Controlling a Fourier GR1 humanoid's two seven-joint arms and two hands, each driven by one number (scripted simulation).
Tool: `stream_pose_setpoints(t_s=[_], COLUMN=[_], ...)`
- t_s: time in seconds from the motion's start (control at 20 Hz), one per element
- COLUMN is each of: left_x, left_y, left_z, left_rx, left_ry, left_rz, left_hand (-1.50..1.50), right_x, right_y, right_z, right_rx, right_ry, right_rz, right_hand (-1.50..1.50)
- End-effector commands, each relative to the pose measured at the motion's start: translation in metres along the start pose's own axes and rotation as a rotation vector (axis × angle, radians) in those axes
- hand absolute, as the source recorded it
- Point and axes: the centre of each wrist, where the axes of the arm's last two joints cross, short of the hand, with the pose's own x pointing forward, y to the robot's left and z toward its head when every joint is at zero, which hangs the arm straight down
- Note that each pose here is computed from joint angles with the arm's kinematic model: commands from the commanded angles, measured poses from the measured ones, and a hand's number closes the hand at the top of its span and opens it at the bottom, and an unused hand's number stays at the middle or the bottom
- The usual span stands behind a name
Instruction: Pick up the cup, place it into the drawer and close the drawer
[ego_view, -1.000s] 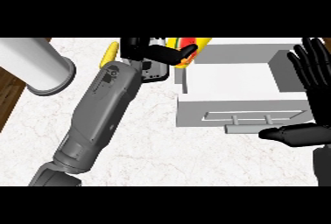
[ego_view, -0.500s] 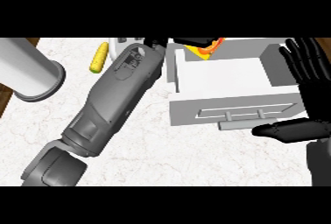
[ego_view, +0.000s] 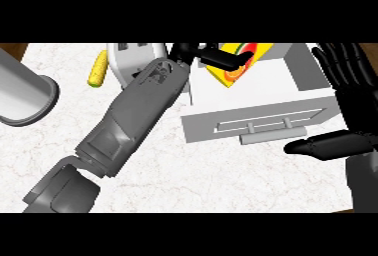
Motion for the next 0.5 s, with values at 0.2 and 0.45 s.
stream_pose_setpoints(t_s=[0.2,0.45], left_x=[-0.032,-0.023], left_y=[-0.002,-0.004], left_z=[0.014,0.014], left_rx=[-0.033,0.011], left_ry=[0.038,-0.036], left_rz=[-0.004,0.15], left_hand=[-1.5,-1.5], right_x=[0.009,0.003], right_y=[0.012,0.043], right_z=[-0.02,-0.024], right_rx=[0.073,0.26], right_ry=[-0.043,-0.061], right_rz=[-0.022,-0.155], right_hand=[-1.5,-1.5])
